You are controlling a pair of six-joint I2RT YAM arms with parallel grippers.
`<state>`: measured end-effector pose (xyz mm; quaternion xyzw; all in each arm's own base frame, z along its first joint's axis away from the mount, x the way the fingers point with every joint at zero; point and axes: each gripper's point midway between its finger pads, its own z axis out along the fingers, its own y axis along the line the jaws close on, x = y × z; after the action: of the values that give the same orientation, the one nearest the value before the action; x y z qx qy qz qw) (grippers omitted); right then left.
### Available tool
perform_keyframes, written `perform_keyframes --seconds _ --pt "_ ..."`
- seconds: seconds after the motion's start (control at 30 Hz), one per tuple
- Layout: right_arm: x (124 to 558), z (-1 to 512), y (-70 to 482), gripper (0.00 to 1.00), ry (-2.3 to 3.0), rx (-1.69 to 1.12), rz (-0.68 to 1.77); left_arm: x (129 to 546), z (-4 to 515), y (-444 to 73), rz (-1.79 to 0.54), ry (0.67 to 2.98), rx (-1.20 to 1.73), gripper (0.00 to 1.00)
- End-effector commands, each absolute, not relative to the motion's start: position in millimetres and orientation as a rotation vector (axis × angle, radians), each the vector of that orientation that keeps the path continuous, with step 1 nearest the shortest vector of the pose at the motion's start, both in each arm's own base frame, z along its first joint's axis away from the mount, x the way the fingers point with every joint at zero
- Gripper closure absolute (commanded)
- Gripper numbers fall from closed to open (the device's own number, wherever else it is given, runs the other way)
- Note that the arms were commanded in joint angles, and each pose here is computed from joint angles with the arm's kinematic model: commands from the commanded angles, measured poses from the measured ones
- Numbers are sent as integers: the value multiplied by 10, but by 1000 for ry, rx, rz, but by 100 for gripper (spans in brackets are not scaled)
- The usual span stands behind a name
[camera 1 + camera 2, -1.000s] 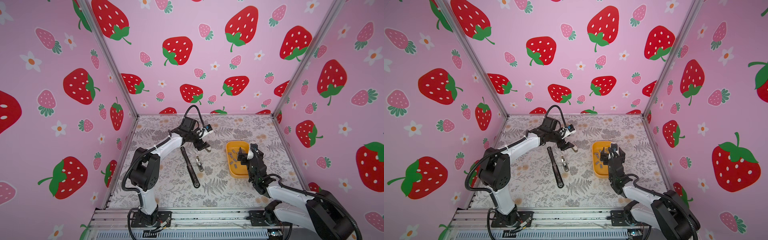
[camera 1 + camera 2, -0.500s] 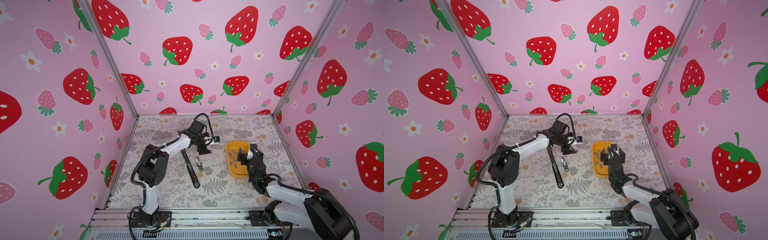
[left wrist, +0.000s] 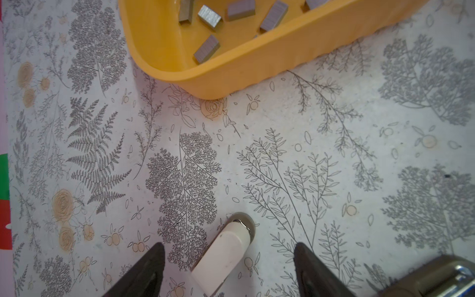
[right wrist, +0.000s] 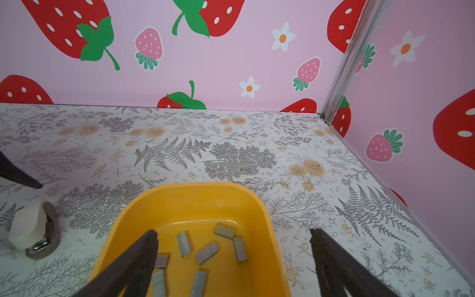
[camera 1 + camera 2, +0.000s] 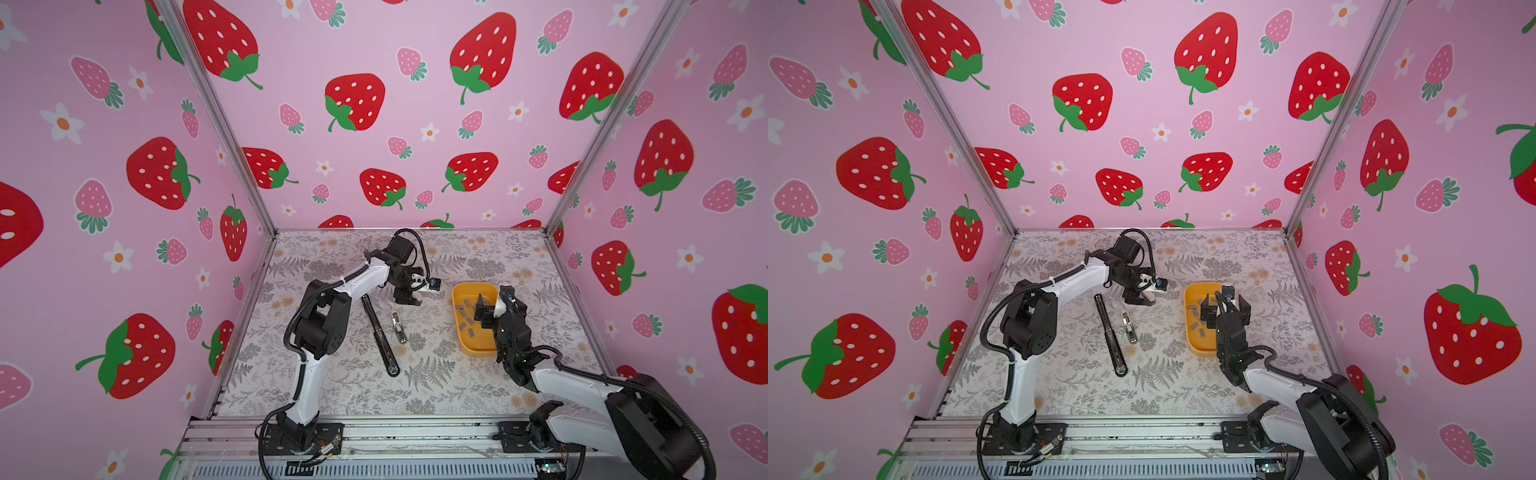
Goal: Load the staples into the stapler
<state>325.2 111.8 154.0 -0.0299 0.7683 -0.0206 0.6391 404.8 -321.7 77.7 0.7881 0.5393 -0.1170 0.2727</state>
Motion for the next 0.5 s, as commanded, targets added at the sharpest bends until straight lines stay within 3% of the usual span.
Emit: perform_keyframes --seconds 0.0,0.47 --pt "3318 1651 1131 5 1730 -42 -33 4000 763 -3214 -354 1407 2192 25" --pt "3346 1632 1140 4 1740 -46 -36 4052 594 -3191 -362 1448 2243 39"
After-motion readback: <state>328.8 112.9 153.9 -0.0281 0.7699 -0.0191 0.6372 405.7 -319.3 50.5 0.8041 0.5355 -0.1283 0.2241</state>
